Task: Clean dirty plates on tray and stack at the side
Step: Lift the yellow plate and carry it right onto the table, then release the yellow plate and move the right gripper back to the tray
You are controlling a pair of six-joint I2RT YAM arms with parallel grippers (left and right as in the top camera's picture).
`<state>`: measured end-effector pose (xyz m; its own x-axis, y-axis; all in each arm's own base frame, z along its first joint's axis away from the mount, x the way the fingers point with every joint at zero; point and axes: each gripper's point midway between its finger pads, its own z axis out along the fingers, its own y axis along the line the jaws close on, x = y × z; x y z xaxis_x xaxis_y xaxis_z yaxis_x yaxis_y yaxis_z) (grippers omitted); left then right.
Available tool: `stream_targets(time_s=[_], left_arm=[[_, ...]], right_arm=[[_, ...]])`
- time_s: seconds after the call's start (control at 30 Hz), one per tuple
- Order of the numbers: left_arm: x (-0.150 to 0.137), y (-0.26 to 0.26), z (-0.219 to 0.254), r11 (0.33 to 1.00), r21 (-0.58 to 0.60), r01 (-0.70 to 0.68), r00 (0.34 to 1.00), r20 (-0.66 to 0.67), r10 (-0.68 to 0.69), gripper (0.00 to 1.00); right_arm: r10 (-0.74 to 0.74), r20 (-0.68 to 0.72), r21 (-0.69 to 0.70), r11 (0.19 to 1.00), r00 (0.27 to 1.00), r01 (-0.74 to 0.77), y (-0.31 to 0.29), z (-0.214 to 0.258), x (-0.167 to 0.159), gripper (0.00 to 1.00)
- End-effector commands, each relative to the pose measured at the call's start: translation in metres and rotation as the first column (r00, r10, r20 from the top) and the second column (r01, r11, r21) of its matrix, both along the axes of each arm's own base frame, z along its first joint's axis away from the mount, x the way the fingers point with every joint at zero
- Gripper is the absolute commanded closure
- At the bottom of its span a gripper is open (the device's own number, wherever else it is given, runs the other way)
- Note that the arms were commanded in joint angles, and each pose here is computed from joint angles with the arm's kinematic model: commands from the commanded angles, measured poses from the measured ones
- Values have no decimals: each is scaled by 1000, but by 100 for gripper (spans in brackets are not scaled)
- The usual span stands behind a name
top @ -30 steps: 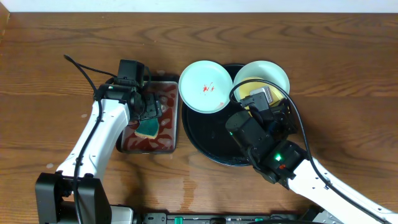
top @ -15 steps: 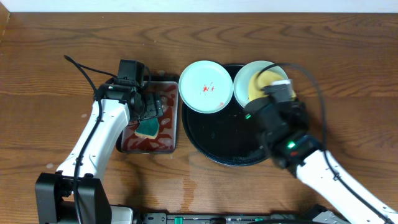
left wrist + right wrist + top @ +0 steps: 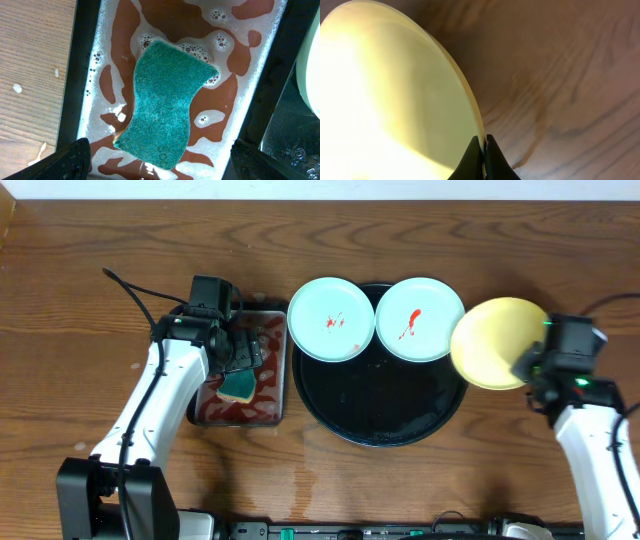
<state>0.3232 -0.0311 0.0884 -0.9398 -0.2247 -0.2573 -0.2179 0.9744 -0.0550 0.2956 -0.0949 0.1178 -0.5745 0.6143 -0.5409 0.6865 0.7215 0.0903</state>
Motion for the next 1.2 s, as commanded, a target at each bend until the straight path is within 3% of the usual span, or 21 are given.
stream_targets(time_s=[0.0, 0.47, 0.83, 0.97, 1.07, 1.17], left_arm=[[-1, 2, -2, 1000, 1, -13, 1000, -7, 13, 10], [-1, 2, -2, 1000, 1, -13, 1000, -7, 13, 10], [-1, 2, -2, 1000, 1, -13, 1000, -7, 13, 10], [-1, 2, -2, 1000, 1, -13, 1000, -7, 13, 10], [-1, 2, -2, 1000, 1, -13, 1000, -7, 13, 9], [-1, 2, -2, 1000, 1, -13, 1000, -7, 13, 10]], right_arm=[[-52, 18, 103, 993, 999, 50, -6, -2, -1, 99], [-220, -213, 149, 956, 952, 254, -48, -74, -39, 99], [-244, -249, 150, 946, 937, 286, -59, -84, -48, 99], [-243, -249, 150, 947, 938, 285, -59, -84, -47, 85], [-243, -249, 150, 947, 938, 285, -59, -84, -47, 82], [-243, -247, 151, 947, 938, 285, -59, -84, -47, 73]])
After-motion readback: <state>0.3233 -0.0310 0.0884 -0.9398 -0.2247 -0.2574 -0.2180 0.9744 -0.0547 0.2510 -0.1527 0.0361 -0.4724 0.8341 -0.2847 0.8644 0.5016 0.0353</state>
